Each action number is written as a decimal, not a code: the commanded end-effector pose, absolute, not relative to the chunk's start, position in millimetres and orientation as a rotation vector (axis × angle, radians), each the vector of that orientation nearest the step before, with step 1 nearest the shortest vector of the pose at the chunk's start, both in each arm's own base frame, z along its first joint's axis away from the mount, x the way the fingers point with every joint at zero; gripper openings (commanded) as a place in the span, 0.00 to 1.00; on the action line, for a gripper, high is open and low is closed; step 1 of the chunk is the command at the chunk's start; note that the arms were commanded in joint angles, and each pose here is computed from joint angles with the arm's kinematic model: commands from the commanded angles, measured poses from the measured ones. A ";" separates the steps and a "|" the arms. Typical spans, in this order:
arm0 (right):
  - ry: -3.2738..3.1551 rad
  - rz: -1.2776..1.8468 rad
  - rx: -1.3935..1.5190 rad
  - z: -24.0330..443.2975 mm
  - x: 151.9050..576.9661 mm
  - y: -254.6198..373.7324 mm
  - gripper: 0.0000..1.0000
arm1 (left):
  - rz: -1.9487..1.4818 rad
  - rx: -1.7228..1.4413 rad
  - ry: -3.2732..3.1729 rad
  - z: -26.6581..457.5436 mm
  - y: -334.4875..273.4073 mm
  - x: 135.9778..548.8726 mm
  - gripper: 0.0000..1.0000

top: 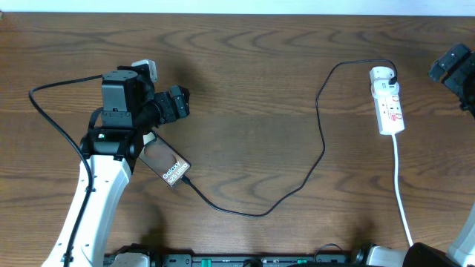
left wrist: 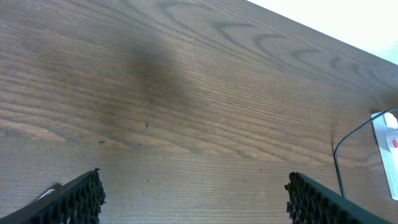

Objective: Plug charger to phone and switch on socket

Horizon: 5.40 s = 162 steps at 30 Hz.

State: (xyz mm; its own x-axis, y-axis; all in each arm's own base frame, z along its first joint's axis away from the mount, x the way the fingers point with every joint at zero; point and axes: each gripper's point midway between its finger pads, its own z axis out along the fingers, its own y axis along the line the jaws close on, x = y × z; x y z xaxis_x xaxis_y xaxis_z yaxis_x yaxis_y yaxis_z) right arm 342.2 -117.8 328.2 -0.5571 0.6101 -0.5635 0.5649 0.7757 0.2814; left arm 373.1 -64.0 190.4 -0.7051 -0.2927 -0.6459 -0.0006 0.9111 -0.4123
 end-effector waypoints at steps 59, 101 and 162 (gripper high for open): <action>2.287 0.079 0.881 332.4 338.9 -117.5 0.99 | -0.087 0.069 1.614 165.4 -22.5 252.8 0.92; 2.287 0.079 0.881 332.3 338.8 -117.5 0.99 | -0.046 -0.003 1.723 137.4 -4.1 244.1 0.92; 1.572 0.261 0.352 169.5 266.5 -16.3 0.99 | -0.046 -0.003 1.723 137.4 -4.1 244.1 0.92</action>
